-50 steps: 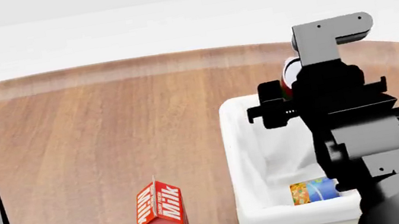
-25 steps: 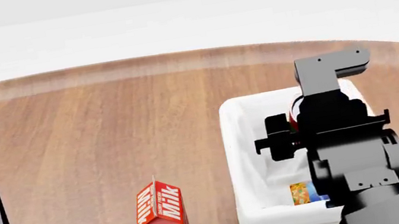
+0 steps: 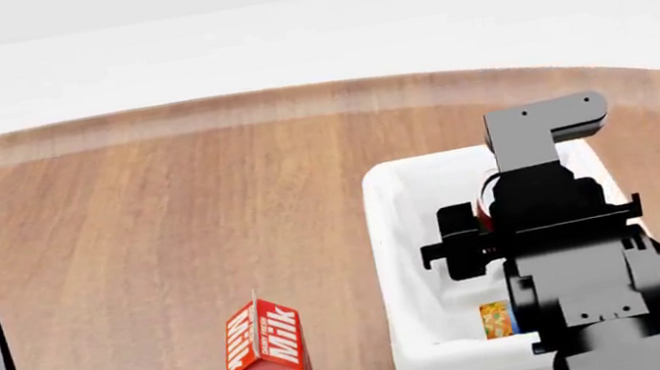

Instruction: Pick up the alphabet soup and the tomato sauce, and put them in the basket.

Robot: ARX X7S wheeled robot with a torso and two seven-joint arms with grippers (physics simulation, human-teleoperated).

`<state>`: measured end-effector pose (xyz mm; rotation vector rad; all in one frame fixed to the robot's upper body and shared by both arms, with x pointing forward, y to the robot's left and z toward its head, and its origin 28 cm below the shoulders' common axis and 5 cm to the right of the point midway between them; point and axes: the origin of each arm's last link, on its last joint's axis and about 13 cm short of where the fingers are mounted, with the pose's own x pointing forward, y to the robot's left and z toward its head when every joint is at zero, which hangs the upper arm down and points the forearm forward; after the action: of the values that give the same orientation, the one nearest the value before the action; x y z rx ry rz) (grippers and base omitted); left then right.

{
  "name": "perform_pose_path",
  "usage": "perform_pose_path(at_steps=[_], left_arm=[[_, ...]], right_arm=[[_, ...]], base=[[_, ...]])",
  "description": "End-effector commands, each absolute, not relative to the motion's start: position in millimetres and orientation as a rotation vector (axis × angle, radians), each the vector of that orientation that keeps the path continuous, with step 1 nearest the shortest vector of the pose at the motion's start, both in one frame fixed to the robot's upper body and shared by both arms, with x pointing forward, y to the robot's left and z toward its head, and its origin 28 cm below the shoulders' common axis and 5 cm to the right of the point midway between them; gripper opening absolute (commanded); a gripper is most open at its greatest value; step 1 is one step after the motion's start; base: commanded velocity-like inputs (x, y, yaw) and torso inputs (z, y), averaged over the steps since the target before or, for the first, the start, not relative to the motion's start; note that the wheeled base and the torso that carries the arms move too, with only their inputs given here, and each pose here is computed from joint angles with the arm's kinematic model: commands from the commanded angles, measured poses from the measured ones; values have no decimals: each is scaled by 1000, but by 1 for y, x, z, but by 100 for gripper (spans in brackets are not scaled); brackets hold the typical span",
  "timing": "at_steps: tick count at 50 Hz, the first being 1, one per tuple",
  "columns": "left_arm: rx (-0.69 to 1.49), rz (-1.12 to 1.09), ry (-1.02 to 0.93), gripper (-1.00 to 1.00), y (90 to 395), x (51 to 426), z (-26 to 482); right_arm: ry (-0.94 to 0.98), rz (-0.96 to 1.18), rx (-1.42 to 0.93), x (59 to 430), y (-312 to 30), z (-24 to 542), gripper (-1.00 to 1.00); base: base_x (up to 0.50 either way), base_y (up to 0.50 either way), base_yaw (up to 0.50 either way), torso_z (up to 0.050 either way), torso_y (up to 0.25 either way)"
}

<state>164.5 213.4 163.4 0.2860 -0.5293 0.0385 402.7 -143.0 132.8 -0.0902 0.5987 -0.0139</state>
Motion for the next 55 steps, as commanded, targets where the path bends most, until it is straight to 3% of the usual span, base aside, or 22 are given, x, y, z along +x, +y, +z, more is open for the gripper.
perform_pose_path(at_steps=[1, 14, 38, 55], left_arm=[[285, 38, -530, 100, 213, 164, 164], [285, 37, -528, 100, 213, 165, 163], [284, 37, -528, 100, 213, 165, 163], [285, 37, -529, 100, 213, 165, 164]], right_arm=[[599, -4, -111, 403, -143, 133, 100], [590, 4, -84, 404, -144, 136, 100], [389, -12, -58, 415, -143, 149, 100], [49, -67, -69, 425, -143, 172, 100]], base=[[0, 0, 0, 0, 0], [0, 0, 0, 0, 0], [0, 0, 0, 0, 0], [0, 0, 0, 0, 0]])
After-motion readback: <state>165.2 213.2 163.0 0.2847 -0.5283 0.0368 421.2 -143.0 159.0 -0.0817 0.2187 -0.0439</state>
